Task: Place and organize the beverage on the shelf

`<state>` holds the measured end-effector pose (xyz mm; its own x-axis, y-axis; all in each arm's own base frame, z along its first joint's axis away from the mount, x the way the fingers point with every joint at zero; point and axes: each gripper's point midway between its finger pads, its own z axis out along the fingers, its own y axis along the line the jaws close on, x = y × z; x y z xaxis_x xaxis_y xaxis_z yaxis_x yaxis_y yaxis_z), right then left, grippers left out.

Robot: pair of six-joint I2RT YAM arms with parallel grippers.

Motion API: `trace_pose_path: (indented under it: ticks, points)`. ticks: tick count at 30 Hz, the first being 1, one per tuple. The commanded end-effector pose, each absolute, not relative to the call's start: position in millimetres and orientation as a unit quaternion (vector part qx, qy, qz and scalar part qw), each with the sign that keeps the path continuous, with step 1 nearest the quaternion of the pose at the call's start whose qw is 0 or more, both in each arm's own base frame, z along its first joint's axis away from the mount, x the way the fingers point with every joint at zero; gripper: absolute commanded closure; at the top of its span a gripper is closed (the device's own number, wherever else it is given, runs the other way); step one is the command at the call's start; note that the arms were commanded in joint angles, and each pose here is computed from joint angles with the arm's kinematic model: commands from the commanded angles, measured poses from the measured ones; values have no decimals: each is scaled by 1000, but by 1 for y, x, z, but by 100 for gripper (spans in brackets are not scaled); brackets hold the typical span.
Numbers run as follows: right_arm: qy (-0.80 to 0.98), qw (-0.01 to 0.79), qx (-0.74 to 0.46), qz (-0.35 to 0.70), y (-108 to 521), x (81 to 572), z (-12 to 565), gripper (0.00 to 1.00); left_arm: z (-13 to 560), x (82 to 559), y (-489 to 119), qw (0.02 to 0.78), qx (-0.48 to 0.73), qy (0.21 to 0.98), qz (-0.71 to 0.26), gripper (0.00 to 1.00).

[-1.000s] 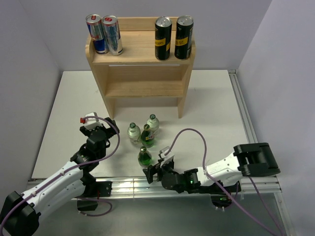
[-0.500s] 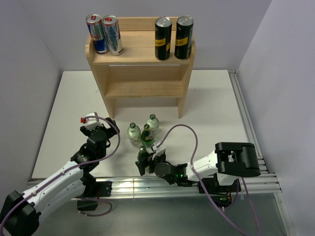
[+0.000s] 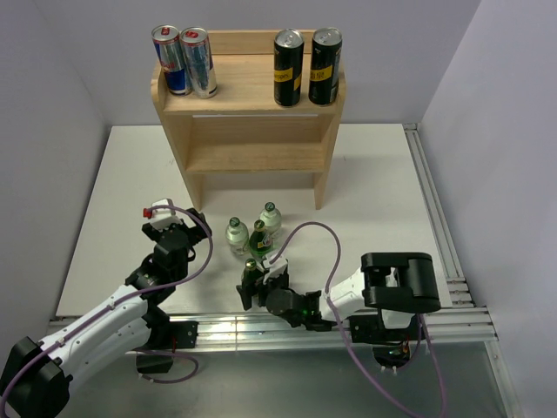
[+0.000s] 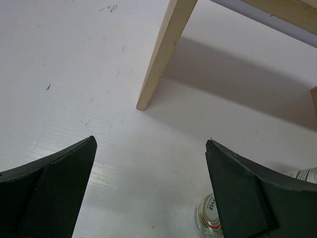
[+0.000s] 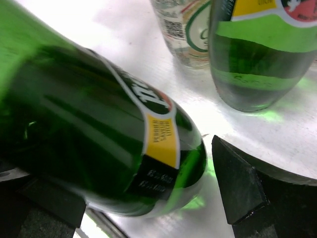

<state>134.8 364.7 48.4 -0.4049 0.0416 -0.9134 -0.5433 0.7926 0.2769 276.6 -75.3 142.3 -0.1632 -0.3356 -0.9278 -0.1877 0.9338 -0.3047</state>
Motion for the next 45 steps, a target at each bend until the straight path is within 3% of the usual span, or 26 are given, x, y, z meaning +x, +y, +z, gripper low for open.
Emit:
trace_pose_path:
  ticks: [1, 13, 16, 17, 19, 20, 23, 29, 35, 41, 45]
  points:
    - [777, 554, -112, 278, 369, 149, 62, 2, 155, 280, -79, 635, -177, 748, -77, 1]
    - [768, 581, -95, 252, 375, 160, 61, 9, 155, 280, -80, 634, -175, 750, -75, 1]
    - [766, 586, -95, 245, 378, 160, 62, 22, 154, 280, -81, 633, -173, 751, -75, 1]
    - [765, 587, -94, 246, 379, 160, 62, 34, 155, 281, -81, 633, -173, 750, -75, 1]
    - [765, 587, -95, 246, 380, 158, 60, 46, 154, 281, -81, 633, -172, 751, -75, 1]
    - [766, 586, -96, 247, 382, 158, 61, 63, 154, 281, -81, 632, -172, 752, -74, 1]
    - [768, 588, -93, 237, 380, 159, 63, 100, 154, 282, -82, 631, -172, 753, -73, 1]
    - [764, 607, -103, 195, 376, 146, 94, 100, 154, 281, -81, 632, -172, 752, -74, 1]
    - [749, 625, -77, 206, 365, 140, 164, 100, 154, 280, -80, 634, -173, 750, -75, 1]
    - [726, 655, -52, 204, 338, 156, 239, 100, 155, 280, -79, 635, -176, 748, -76, 1]
    - [716, 671, -18, 194, 308, 191, 273, 100, 155, 279, -78, 636, -177, 748, -76, 1]
